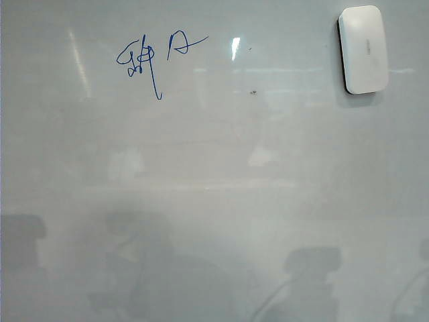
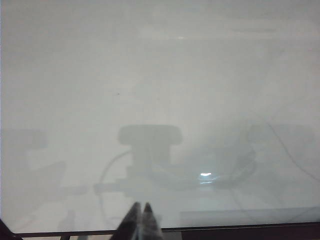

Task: Grab the whiteboard eraser that is attached to the surface of the whiteboard and use it to clean the writing on the whiteboard.

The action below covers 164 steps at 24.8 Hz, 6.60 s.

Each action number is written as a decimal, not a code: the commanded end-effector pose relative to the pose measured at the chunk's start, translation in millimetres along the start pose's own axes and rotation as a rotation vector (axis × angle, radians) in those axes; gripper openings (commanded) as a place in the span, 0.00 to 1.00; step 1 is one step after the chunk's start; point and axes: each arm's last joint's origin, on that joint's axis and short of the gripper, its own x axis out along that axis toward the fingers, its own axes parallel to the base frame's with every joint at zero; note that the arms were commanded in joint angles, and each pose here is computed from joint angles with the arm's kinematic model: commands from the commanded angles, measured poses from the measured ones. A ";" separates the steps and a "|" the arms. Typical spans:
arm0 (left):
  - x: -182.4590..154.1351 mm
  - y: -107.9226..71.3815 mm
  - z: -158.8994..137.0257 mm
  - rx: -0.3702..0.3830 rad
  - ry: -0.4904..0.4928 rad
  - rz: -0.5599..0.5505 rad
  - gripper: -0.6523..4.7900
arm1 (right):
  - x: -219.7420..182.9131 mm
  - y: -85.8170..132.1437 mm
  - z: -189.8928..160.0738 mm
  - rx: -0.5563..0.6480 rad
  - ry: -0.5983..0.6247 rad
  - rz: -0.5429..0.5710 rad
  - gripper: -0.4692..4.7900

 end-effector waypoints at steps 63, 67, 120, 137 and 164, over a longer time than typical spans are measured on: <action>-152.3 -15.7 181.8 0.120 -0.121 -0.430 0.12 | -69.4 -2.1 142.8 -0.036 -0.435 -0.008 0.09; -152.3 -15.7 181.8 0.120 -0.121 -0.430 0.12 | -86.3 -2.8 193.3 -0.046 -0.458 -0.012 0.43; -152.4 -15.7 181.7 0.120 -0.121 -0.429 0.12 | 134.1 50.7 149.8 -0.123 -0.297 0.019 0.81; -152.4 -15.7 181.7 0.120 -0.121 -0.430 0.12 | 145.3 61.2 147.2 -0.194 -0.329 -0.143 0.81; -152.4 -15.7 181.7 0.120 -0.121 -0.429 0.12 | 170.5 81.9 154.3 -0.223 -0.237 -0.132 0.67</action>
